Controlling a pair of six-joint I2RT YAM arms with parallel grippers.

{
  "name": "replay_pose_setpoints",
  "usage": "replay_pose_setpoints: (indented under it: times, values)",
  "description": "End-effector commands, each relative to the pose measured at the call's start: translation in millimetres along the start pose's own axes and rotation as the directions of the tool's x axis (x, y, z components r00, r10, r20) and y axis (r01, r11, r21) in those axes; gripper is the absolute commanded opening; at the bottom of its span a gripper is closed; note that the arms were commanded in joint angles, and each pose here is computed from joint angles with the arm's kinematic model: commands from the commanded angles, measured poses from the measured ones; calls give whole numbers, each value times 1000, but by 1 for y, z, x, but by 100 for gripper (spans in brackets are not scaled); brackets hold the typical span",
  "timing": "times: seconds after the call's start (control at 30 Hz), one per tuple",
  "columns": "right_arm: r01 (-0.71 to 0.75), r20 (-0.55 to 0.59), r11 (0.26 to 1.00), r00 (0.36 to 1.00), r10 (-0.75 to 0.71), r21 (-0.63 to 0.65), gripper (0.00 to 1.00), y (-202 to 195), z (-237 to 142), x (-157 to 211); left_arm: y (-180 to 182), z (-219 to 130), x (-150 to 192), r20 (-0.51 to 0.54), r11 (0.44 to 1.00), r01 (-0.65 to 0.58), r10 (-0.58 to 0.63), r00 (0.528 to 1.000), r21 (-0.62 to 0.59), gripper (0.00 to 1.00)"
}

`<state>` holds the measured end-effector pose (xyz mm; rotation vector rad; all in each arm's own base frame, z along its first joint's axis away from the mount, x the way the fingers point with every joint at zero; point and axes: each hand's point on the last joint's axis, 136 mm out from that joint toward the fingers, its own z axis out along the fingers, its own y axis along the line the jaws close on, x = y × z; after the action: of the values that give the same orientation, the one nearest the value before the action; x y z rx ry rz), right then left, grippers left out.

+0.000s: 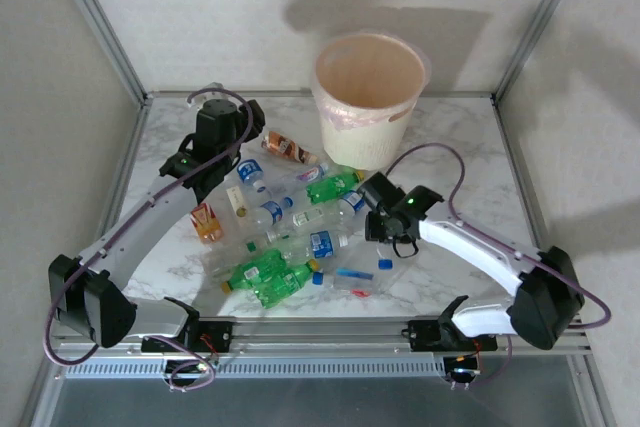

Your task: Put the plastic bottles in the bin

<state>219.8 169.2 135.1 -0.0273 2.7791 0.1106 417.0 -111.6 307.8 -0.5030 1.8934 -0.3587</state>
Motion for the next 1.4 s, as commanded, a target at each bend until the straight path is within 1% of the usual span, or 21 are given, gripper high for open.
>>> replay_pose_setpoints:
  times: [0.0, 0.17, 0.23, 0.4, 0.5, 0.6, 0.73, 0.87, 1.0, 1.07, 1.13, 1.2, 1.23, 1.3, 1.37]
  values:
    - [-33, 107, 998, 994, 39, -57, 48, 1, -70, -29, -9, 0, -12, 9, 999, 20, -20, 1000, 27, 72]
    - [-15, 274, 990, 960, 54, -141, 45, 22, -144, -88, -10, 6, -9, -1, 999, 29, -29, 1000, 23, 72]
    - [-5, 357, 987, 932, 64, -163, 45, 33, -170, -121, -10, 6, -6, -8, 999, 29, -29, 1000, 25, 71]
    - [-35, 518, 972, 841, 155, -234, 47, 43, -213, -207, -5, 6, -2, -25, 1000, 15, -15, 1000, 4, 72]
    - [-40, 591, 967, 785, 185, -250, 48, 44, -224, -249, -2, 5, 1, -40, 1000, 16, -17, 999, -7, 72]
    - [-68, 623, 962, 749, 225, -266, 48, 34, -221, -283, 3, 3, 5, -53, 1000, 19, -20, 998, -24, 71]
    - [-90, 641, 946, 715, 280, -312, 48, 20, -212, -316, 14, -1, 9, -57, 998, 14, -17, 998, -57, 72]
    - [-96, 641, 942, 710, 292, -322, 47, 12, -195, -338, 28, -2, 13, -66, 995, 18, -24, 998, -98, 72]
    - [-83, 645, 944, 711, 281, -319, 49, 14, -182, -353, 43, 1, 14, -65, 989, 43, -53, 996, -142, 73]
    - [-76, 645, 943, 711, 280, -325, 50, 16, -177, -358, 47, 4, 16, -68, 988, 60, -70, 995, -144, 73]
    - [-68, 642, 941, 714, 277, -330, 56, 20, -171, -364, 50, 7, 19, -69, 986, 70, -81, 994, -152, 75]
    - [-59, 641, 941, 718, 272, -334, 72, 23, -165, -369, 54, 12, 24, -77, 983, 82, -96, 992, -166, 77]
    - [-55, 640, 942, 720, 268, -332, 76, 25, -163, -371, 55, 14, 26, -83, 982, 87, -102, 991, -170, 79]
    - [-47, 643, 943, 721, 259, -328, 82, 26, -162, -373, 56, 23, 33, -107, 981, 90, -109, 988, -172, 81]
    - [-34, 646, 944, 720, 251, -329, 82, 28, -164, -373, 59, 35, 41, -142, 977, 112, -139, 980, -183, 81]
